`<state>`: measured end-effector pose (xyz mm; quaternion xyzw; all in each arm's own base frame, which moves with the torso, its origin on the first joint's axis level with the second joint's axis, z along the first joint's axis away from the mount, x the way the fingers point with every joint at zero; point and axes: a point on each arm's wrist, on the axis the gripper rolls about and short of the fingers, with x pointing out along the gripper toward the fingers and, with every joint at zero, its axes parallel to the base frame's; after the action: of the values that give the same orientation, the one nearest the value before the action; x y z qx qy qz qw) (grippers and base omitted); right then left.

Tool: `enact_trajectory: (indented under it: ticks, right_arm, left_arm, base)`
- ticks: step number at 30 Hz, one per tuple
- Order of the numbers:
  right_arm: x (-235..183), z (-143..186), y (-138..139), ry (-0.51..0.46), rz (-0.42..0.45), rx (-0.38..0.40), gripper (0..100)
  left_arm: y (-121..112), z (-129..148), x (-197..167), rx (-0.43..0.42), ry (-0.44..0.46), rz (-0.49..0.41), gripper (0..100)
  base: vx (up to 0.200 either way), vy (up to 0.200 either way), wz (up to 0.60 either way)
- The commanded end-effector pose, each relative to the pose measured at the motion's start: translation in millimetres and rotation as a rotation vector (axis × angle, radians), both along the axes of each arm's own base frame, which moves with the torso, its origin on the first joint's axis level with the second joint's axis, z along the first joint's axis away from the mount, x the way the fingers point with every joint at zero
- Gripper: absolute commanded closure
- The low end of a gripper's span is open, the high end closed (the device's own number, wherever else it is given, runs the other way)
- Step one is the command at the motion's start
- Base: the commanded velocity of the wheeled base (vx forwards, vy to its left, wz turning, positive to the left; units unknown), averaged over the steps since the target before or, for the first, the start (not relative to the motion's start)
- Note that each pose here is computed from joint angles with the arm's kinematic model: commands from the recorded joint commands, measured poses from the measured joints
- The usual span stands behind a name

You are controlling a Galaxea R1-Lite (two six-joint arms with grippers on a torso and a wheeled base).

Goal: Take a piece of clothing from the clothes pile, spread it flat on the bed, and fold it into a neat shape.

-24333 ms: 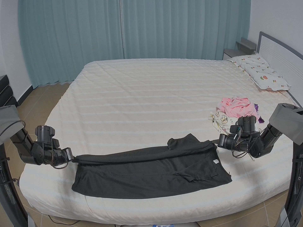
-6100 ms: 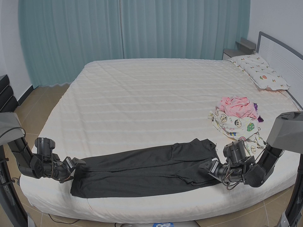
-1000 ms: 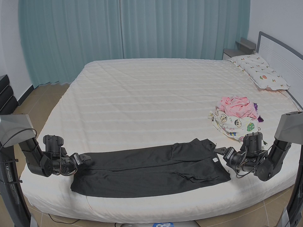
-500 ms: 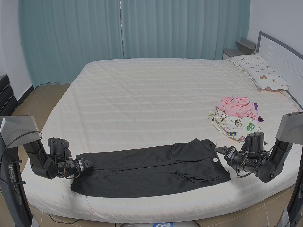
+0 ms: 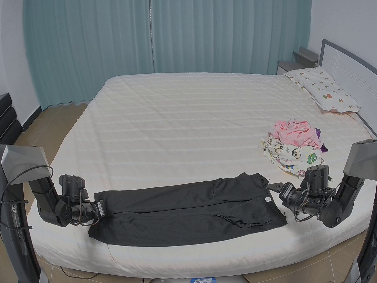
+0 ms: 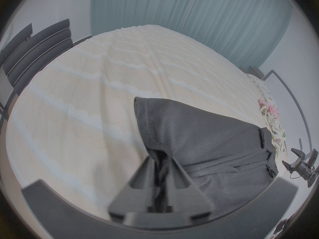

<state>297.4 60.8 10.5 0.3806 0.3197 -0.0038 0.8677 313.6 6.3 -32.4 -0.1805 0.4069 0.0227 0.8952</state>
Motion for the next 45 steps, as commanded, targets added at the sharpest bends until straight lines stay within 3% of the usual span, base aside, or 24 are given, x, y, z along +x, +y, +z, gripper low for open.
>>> enact_trajectory:
  ticks: [1,21,30,39,45]
  right_arm:
    - [-0.7,-0.3,0.0,0.002,0.0,0.0,0]
    - [-0.7,-1.9,2.0,0.006,0.008,-0.002,0]
    - [0.8,-1.1,2.3,0.0,0.007,0.001,0]
    - [0.4,0.6,2.1,-0.005,0.007,0.0,0]
    - [-0.8,3.7,1.9,-0.012,0.007,0.001,0]
  left_arm:
    - [1.4,-2.2,-2.6,0.0,0.004,0.008,100]
    - [2.6,3.5,5.5,-0.024,-0.032,0.035,100]
    - [-0.5,21.8,16.5,-0.094,-0.1,0.097,100]
    - [-21.8,41.7,16.3,-0.081,-0.146,0.094,100]
    - [-45.2,65.9,20.9,-0.048,-0.122,0.06,100]
  base:
    - [0.0,0.0,0.0]
    - [-0.06,0.0,0.0]
    - [0.0,0.0,0.0]
    - [0.0,0.0,0.0]
    - [0.0,0.0,0.0]
